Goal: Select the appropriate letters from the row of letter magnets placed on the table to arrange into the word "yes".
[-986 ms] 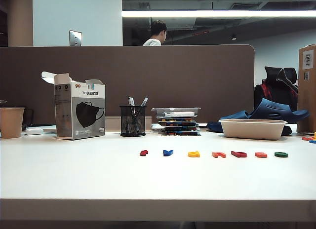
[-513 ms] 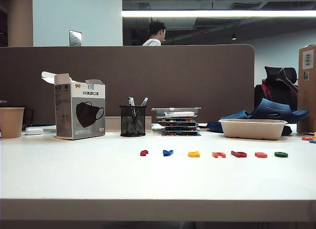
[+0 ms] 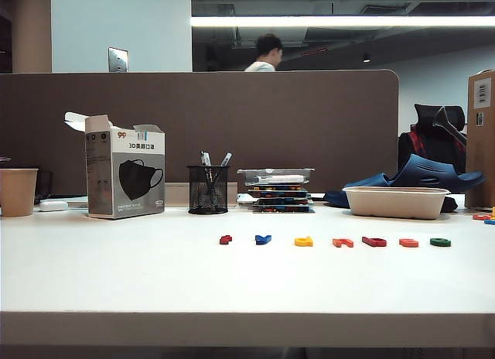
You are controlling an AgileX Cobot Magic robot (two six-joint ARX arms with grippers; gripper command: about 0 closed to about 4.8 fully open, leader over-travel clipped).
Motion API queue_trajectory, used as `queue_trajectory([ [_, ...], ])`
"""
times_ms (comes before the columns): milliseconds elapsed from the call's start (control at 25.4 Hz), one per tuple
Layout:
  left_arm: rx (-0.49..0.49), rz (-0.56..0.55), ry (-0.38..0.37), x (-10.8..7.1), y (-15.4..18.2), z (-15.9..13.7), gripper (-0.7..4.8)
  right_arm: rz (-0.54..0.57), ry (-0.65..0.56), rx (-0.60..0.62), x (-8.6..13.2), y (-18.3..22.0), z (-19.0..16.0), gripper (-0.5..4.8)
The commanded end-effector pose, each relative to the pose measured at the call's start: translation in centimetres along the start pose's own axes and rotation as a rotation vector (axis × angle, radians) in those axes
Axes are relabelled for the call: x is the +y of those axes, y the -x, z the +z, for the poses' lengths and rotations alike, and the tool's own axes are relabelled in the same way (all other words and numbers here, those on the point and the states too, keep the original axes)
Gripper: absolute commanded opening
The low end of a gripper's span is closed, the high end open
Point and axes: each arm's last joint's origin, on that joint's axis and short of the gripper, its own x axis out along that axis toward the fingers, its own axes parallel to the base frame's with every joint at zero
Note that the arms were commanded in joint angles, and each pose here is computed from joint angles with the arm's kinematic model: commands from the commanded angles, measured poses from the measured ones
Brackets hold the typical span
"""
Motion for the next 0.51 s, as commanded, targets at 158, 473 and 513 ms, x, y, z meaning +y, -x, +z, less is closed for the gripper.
queue_trajectory([
  [158,-0.018,-0.043,0.044,-0.8,1.9,3.2,0.17,0.0,-0.002,-0.013,0.0,0.0,-0.1,0.09],
  [473,0.092,-0.129,0.142,-1.5,3.2,5.2,-0.06,-0.001,-0.002,-0.013,0.0,0.0,-0.1,0.09],
  [513,0.106,-0.137,0.147,-1.5,3.1,5.5,-0.06,-0.001,-0.002,-0.012,0.0,0.0,-0.1,0.09],
])
